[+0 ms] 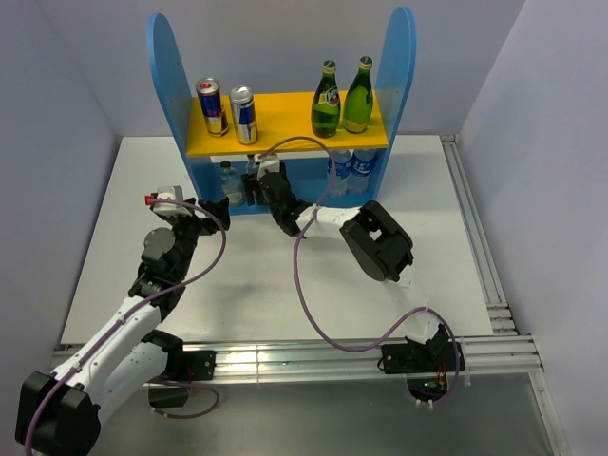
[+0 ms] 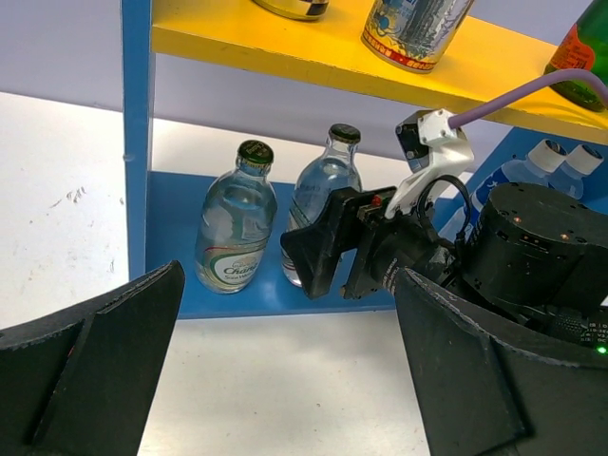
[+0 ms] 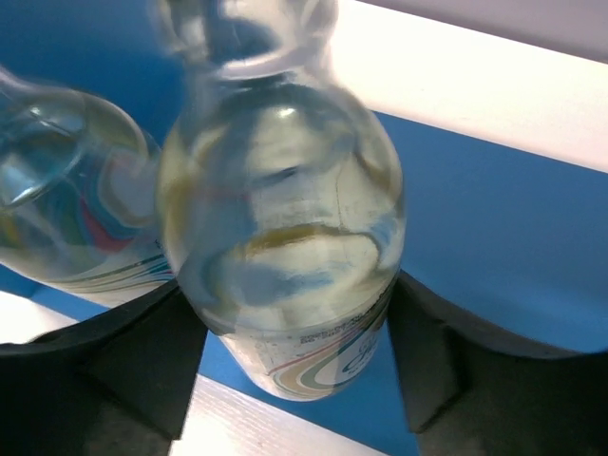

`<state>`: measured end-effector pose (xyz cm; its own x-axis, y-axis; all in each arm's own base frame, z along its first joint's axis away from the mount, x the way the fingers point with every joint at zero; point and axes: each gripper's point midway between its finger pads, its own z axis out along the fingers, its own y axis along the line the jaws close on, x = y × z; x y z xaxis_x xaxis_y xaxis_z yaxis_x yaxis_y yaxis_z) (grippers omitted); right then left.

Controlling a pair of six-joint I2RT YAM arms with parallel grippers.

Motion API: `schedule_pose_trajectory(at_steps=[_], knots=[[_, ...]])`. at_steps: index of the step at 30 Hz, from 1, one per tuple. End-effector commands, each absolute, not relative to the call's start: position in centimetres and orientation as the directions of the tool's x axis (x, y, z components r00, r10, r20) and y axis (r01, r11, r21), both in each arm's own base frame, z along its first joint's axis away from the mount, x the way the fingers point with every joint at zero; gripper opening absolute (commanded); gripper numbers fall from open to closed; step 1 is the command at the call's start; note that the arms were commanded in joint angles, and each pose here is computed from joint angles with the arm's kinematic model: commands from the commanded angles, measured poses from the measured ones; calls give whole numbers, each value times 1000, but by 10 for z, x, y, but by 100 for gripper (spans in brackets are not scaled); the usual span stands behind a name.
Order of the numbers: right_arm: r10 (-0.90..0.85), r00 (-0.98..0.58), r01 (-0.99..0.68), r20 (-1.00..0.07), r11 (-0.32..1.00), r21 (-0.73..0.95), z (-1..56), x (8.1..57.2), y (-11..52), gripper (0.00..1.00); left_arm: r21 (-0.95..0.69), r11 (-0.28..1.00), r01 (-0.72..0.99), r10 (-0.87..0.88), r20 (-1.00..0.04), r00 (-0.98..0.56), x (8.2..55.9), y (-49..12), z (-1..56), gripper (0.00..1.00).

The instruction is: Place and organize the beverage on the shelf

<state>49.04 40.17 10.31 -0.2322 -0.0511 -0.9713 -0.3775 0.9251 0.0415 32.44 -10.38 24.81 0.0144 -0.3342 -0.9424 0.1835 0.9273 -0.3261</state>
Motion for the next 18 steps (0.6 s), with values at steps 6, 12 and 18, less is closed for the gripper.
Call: schedule_pose_trajectory(at_steps=[6,12,18], knots=[[159,-32,-404,-987,901,158,203,516,416,100,-319,929,188,-341,-936,92,319,-99,268,99],[165,-33,-398,-986,902,165,203,517,416,100,-317,930,186,-338,-936,97,319,-99,269,99],[173,-26,-391,-985,905,170,202,513,409,100,-314,931,187,-334,-938,89,320,-101,267,99]])
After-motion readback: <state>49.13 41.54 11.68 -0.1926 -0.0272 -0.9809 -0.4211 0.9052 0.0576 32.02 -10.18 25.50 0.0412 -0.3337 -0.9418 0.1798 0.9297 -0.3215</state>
